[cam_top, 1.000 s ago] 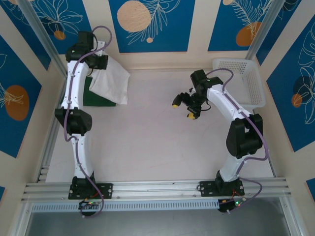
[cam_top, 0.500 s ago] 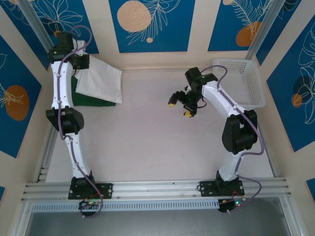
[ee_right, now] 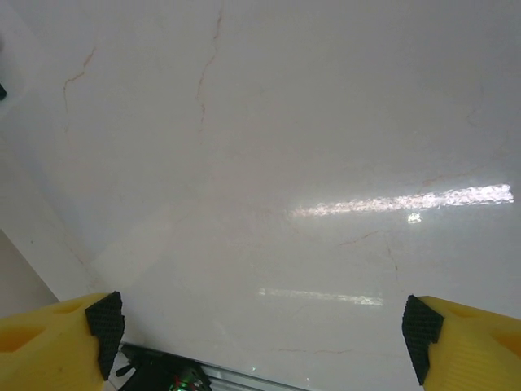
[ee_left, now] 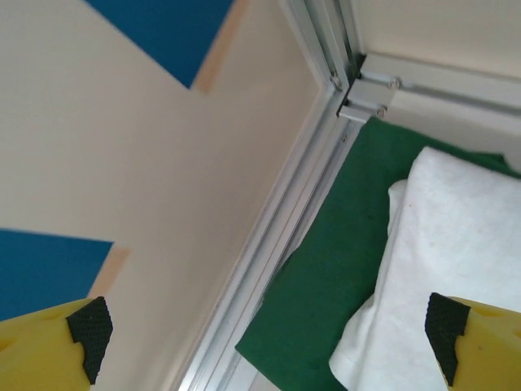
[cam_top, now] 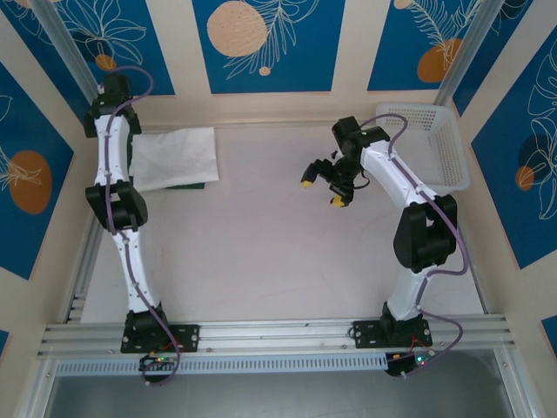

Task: Fold and stack the t-shirts

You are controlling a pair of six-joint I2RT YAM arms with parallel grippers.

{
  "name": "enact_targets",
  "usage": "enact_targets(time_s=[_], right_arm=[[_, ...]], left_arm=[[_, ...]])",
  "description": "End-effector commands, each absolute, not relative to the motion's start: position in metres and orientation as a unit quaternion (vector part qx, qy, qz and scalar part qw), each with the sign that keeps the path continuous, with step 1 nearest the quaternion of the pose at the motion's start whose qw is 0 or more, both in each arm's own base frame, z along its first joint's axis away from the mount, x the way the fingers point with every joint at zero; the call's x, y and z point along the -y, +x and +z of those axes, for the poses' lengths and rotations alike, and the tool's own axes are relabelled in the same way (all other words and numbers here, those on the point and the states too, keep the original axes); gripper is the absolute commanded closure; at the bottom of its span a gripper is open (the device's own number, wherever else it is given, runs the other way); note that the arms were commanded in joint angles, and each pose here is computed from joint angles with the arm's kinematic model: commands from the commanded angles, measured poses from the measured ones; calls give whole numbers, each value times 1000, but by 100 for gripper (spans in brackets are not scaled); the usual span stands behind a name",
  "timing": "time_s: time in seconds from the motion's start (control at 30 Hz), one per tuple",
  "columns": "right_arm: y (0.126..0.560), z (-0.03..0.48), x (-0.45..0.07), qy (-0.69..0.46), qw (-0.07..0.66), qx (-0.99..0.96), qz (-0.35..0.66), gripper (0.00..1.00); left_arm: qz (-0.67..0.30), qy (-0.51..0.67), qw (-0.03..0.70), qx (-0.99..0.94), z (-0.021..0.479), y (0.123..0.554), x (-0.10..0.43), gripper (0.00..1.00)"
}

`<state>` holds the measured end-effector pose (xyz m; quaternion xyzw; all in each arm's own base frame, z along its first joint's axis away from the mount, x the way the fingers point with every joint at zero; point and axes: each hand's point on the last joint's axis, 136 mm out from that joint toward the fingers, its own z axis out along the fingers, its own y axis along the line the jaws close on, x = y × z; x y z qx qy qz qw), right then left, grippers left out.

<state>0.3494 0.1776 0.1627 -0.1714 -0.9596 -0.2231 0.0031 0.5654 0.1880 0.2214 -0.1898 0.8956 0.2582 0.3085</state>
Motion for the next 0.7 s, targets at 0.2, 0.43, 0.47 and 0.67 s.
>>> enact_targets(time_s=[0.2,0.43,0.47,0.67], right_arm=[[369,217,-139,-172,-171,954,-175,1],[364,231,-63,-239,-296,923,-58,1],[360,230,-51,-245,-314,916,-38,1],[346,225,-11,-175,-425,887,38,1]], left_arm=[[-13,-315,452,-834,319,521,-114,0],[-86,-280,509,-809,312,481,-58,0],[-80,-278,514,-808,303,470,-54,0],[4,-268,529,-805,239,390,-71,0]])
